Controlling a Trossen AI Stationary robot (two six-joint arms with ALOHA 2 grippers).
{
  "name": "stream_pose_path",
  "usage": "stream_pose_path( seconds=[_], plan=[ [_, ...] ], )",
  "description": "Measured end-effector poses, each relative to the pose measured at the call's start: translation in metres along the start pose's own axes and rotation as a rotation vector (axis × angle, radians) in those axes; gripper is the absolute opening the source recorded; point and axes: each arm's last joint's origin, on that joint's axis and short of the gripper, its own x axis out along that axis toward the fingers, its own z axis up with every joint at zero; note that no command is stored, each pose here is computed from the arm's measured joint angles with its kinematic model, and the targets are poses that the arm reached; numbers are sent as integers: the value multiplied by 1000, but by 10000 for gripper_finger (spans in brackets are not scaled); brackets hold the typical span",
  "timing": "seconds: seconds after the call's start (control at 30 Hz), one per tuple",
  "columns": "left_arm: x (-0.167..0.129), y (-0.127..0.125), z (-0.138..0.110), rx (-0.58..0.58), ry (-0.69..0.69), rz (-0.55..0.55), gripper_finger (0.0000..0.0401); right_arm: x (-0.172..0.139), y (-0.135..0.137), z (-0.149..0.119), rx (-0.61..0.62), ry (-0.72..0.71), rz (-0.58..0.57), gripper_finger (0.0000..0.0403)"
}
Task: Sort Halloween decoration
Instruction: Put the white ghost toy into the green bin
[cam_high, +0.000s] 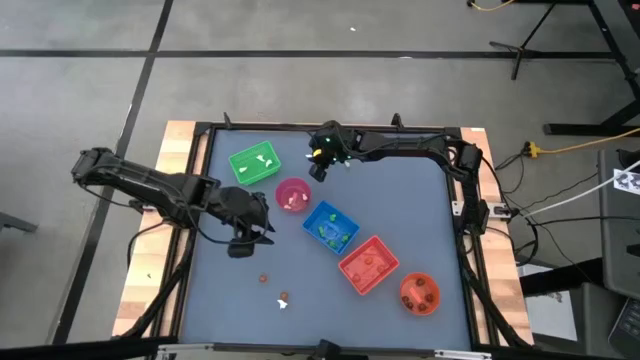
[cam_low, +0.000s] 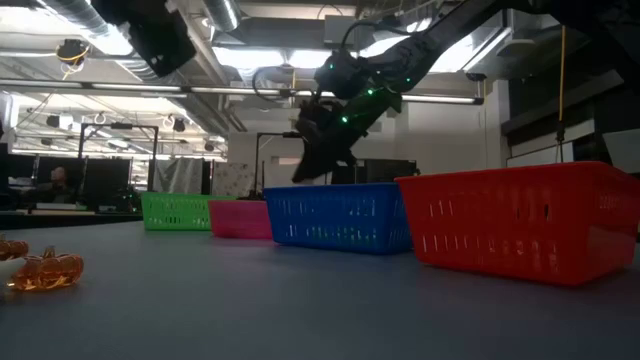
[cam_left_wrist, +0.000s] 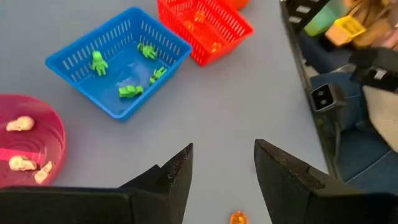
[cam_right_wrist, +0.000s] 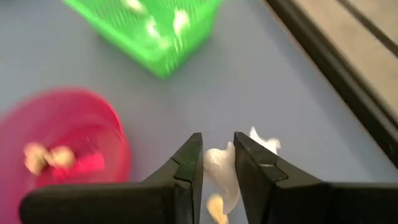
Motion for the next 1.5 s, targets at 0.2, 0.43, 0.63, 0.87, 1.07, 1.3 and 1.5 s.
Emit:
stream_pose_path(
  seconds=[0.2, 0.43, 0.63, 0.87, 1.07, 1.3, 1.5],
  plan=[
    [-22, -2, 1, 11, -70, -23, 155, -1, 13, 16, -14, -165, 31, 76],
    [-35, -4, 1, 18, -121, -40, 155, -6, 28, 35, -41, -369, 62, 76],
    [-36, -4, 2, 19, -123, -40, 155, -11, 31, 50, -16, -568, 100, 76],
    [-36, -4, 2, 19, -126, -41, 155, 18, 34, 64, 12, -622, 164, 76],
    [-36, -3, 2, 18, -127, -38, 155, 50, 37, 78, 9, -626, 165, 76],
    [-36, -3, 2, 18, -128, -34, 155, 65, 37, 81, 10, -621, 161, 76],
    [-36, -3, 2, 17, -134, -15, 155, 65, 36, 81, 11, -621, 156, 76]
  ],
)
